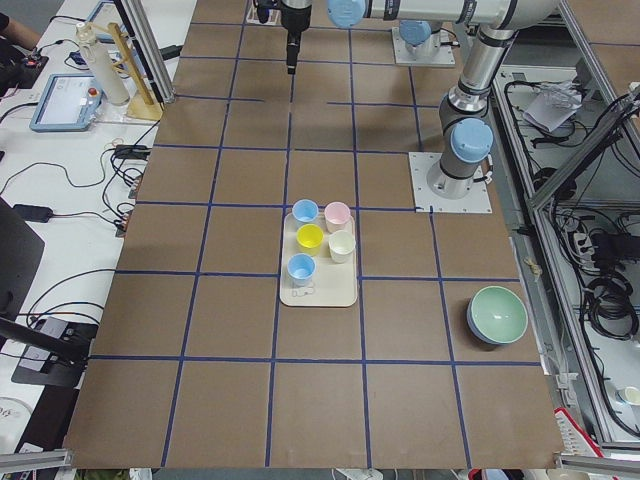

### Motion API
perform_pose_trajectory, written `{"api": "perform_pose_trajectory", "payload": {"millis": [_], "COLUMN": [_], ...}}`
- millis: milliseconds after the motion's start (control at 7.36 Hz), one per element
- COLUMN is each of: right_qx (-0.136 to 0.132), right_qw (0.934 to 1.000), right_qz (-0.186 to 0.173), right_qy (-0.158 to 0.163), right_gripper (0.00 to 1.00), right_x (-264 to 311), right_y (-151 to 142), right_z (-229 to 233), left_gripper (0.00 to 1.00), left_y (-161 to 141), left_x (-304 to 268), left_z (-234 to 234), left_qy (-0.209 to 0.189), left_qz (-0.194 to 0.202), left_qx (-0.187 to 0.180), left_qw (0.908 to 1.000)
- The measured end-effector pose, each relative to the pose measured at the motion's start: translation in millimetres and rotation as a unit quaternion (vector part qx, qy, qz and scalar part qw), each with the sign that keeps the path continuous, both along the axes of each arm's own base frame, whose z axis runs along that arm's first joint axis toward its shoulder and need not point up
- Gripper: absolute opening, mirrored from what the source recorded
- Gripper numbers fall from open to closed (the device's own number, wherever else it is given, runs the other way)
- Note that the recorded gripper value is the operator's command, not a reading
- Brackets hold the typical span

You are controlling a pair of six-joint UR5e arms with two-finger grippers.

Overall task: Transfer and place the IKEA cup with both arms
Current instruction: 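Close the right gripper on the white cup and lift it off the rack, then carry the white cup toward the center while the left gripper approaches it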

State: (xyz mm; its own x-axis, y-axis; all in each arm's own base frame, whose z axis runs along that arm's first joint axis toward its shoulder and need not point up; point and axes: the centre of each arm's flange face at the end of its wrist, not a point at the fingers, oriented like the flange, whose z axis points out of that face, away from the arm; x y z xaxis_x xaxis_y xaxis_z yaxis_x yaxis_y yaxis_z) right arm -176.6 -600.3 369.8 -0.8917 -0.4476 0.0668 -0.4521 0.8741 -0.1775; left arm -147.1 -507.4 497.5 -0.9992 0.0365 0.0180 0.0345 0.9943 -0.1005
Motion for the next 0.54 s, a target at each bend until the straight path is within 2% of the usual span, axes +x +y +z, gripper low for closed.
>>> {"api": "perform_pose_trajectory", "payload": {"millis": [272,543], "right_qx": [0.002,0.001], "right_qw": [0.9998,0.9998], "right_qz": [-0.002,0.004], "right_qy": [0.021,0.022], "right_gripper": [0.45,0.4], "right_x": [3,20], "right_y": [13,29], "right_z": [25,55], "left_gripper": [1.0,1.0], "left_y": [0,-1], "left_x": [0,3], "left_z": [0,0], "left_qy": [0.004,0.035], "left_qz": [0.0,0.006], "left_qx": [0.0,0.003], "left_qw": [1.0,0.9994]}}
